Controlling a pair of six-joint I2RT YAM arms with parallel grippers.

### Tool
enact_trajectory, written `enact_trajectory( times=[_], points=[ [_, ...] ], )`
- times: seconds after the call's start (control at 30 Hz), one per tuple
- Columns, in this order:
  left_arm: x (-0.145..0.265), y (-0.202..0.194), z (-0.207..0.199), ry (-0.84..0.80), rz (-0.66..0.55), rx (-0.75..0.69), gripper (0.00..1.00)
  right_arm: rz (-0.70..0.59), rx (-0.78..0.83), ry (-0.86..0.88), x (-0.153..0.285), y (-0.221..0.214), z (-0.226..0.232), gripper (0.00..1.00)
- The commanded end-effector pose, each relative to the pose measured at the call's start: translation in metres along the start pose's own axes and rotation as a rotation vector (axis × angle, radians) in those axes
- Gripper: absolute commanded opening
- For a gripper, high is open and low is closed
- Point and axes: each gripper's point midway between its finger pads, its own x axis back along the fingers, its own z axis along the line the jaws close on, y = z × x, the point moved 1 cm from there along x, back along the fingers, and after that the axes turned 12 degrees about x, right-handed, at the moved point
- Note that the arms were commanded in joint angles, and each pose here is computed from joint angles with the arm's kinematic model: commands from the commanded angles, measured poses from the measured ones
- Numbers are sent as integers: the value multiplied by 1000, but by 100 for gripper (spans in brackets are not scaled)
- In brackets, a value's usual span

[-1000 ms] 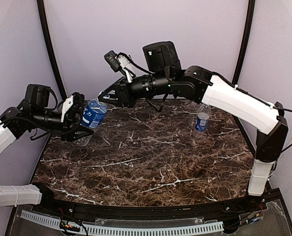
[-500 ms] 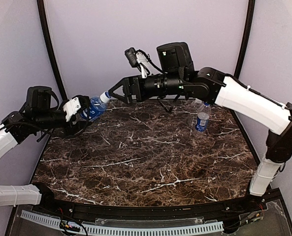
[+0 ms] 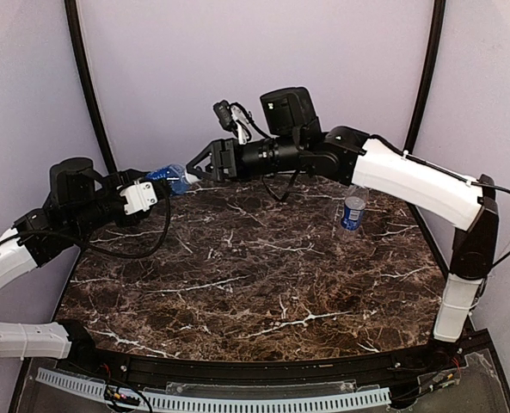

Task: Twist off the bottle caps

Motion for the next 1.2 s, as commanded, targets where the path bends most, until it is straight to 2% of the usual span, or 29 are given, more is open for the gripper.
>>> enact_trajectory(
  times=[0.0,0.07,0.13,0.2,0.7,0.83,0.9,1.07,1.17],
  points=[
    [1,1,3,39,-10,-65,42,-58,3,114,-1,18,22,60],
    [0,1,1,35,-7,-75,42,-53,-1,115,-4,17,21,53],
    [-1,1,1,35,-6,-77,42,-45,-8,114,-6,13,19,42],
    [-1,2,0,34,-10,-77,42,-38,-15,119,-8,10,19,40],
    [-2,1,0,42,-5,-70,41,7,-29,18,-17,-11,-4,47],
    [-2,1,-1,36,-7,-72,41,21,-26,-26,-19,-16,-12,60],
    [-2,1,-2,35,-7,-74,41,28,-26,-32,-20,-19,-14,59],
    [-3,1,-3,32,-8,-76,41,33,-22,-16,-20,-20,-12,42],
    [-3,1,-2,36,-6,-75,41,38,-26,2,-21,-22,-9,46]
  ],
)
